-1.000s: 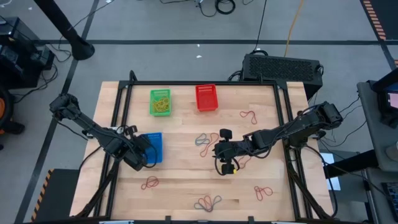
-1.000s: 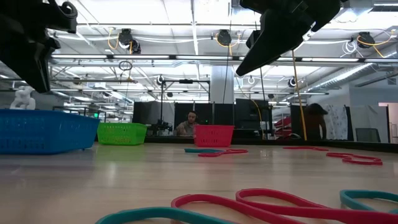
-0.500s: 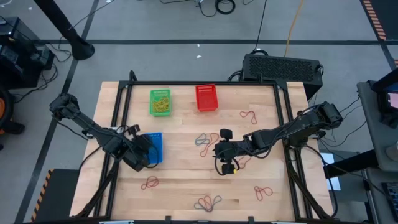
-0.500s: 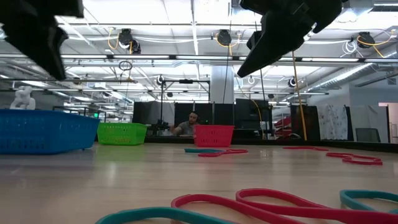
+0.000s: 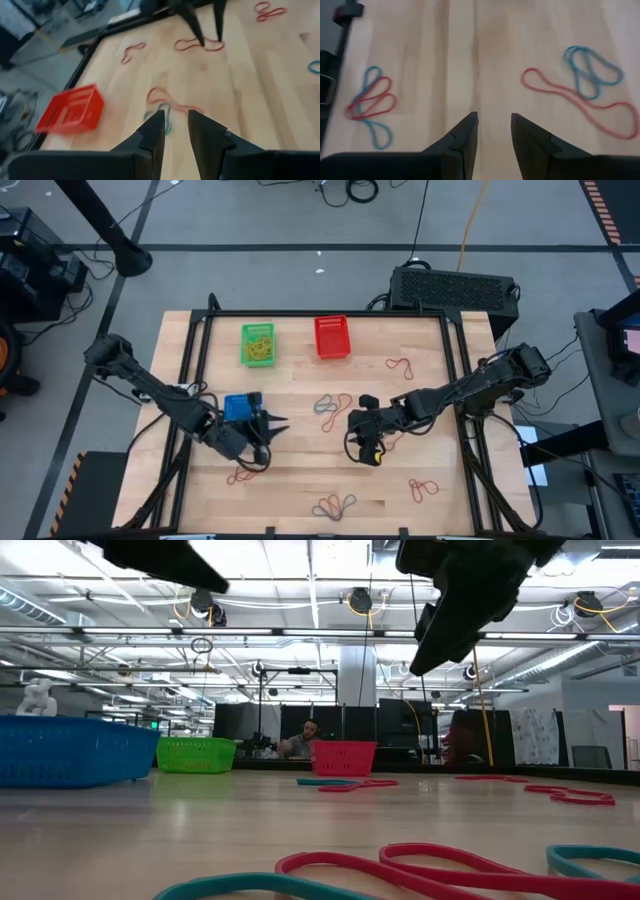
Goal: Sort rubber bands into baskets
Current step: Put the blue rubber band into the blue bin
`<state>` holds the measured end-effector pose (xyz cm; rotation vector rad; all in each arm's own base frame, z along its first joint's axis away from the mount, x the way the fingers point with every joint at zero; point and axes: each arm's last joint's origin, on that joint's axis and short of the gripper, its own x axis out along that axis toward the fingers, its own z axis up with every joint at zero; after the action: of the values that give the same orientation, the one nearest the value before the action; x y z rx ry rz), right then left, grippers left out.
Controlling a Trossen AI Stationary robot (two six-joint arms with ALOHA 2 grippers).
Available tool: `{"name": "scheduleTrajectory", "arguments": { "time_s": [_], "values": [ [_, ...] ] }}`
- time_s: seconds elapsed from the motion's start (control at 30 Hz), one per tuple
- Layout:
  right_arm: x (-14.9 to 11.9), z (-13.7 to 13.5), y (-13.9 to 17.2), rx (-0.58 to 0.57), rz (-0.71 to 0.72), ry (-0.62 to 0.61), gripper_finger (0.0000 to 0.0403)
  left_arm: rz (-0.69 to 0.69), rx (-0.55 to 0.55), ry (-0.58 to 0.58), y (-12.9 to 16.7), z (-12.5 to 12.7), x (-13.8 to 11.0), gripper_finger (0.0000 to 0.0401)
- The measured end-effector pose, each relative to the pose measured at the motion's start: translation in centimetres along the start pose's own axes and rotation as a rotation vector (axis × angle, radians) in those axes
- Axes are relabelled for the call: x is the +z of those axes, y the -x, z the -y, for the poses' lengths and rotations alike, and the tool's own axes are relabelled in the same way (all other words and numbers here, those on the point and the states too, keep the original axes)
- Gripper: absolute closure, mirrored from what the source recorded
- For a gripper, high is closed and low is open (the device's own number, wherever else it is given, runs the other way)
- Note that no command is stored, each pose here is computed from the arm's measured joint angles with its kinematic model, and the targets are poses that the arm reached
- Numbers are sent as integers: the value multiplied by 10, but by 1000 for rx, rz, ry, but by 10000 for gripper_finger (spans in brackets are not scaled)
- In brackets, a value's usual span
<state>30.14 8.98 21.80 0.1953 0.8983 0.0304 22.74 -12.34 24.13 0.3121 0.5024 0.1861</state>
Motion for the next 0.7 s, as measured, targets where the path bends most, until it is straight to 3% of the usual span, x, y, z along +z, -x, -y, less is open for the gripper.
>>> {"name": "scheduleTrajectory", "arguments": {
  "time_s": [0.17, 0.3, 0.57, 0.7],
  "values": [
    [-2, -5, 0, 35, -18, -76, 293, 22, -53, -40, -26, 9, -2, 308],
    [-5, -11, 1, 51, -27, -70, 293, 22, 5, -16, -52, 5, -5, 308],
    [-11, -12, 1, 27, -70, -27, 293, -25, 5, 104, -118, -34, -22, 308],
    [-15, -8, 2, -69, -80, 41, 293, -81, 8, 169, -145, -58, -34, 308]
  ]
}}
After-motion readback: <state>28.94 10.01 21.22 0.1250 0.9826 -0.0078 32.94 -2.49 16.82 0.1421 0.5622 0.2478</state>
